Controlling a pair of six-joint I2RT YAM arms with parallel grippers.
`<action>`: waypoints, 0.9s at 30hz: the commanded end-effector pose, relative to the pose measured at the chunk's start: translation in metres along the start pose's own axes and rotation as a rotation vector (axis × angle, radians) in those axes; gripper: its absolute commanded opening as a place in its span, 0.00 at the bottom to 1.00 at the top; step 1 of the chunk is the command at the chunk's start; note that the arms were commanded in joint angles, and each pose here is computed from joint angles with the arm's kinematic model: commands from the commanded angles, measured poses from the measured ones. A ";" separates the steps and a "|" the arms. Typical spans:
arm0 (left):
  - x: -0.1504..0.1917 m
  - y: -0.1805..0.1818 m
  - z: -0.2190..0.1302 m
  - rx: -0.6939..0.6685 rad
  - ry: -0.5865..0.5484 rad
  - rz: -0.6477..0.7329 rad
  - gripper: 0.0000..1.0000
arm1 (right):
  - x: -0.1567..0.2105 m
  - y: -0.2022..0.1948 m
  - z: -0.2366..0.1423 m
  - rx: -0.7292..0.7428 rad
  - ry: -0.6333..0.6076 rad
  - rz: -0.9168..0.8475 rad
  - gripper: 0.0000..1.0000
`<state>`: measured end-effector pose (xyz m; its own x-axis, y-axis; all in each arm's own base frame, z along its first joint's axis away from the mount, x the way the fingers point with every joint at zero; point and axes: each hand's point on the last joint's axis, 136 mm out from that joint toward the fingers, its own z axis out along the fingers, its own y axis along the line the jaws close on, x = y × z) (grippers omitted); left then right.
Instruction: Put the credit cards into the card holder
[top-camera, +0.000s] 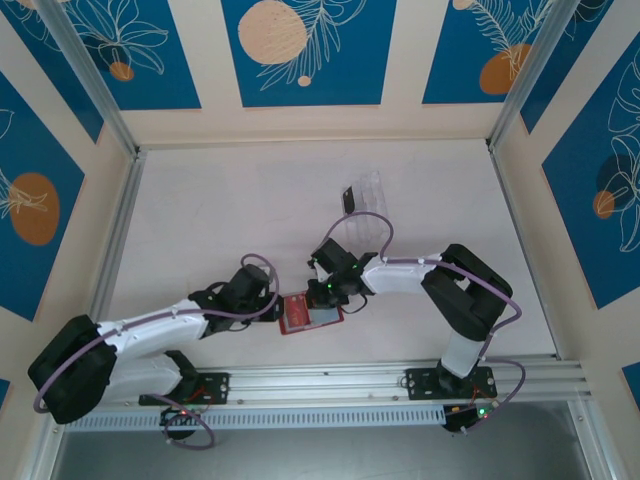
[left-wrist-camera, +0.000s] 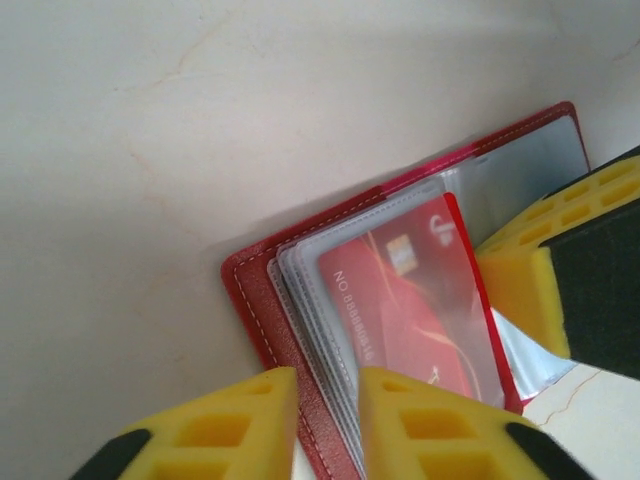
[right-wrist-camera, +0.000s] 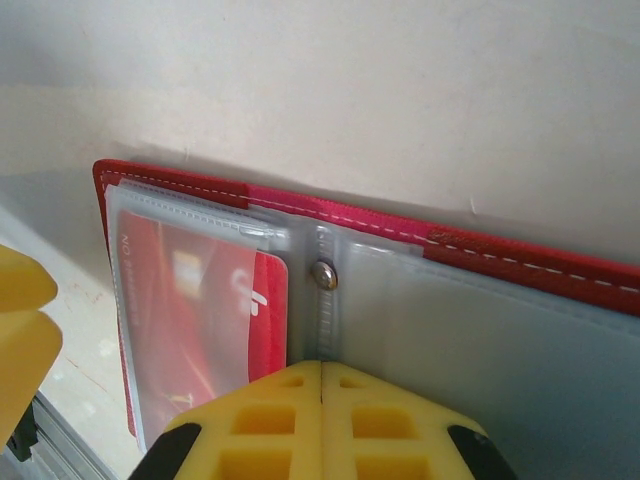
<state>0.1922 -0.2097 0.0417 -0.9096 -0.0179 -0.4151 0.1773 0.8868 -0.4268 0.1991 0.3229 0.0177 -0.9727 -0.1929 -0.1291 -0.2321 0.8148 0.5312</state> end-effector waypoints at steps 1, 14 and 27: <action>0.011 0.013 0.006 -0.037 0.043 0.000 0.17 | 0.008 -0.013 0.006 0.029 0.027 0.036 0.00; 0.018 0.008 0.029 -0.011 0.100 0.003 0.08 | 0.010 -0.006 0.005 0.015 0.032 0.019 0.00; 0.020 0.005 0.037 -0.013 0.111 -0.001 0.07 | 0.004 0.018 -0.004 -0.037 -0.029 0.024 0.00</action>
<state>0.1924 -0.2163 0.0131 -0.9391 0.0079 -0.3435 0.1571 0.8989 -0.4090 0.1978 0.3245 0.0183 -0.9827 -0.1441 -0.1160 -0.1841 0.8235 0.5366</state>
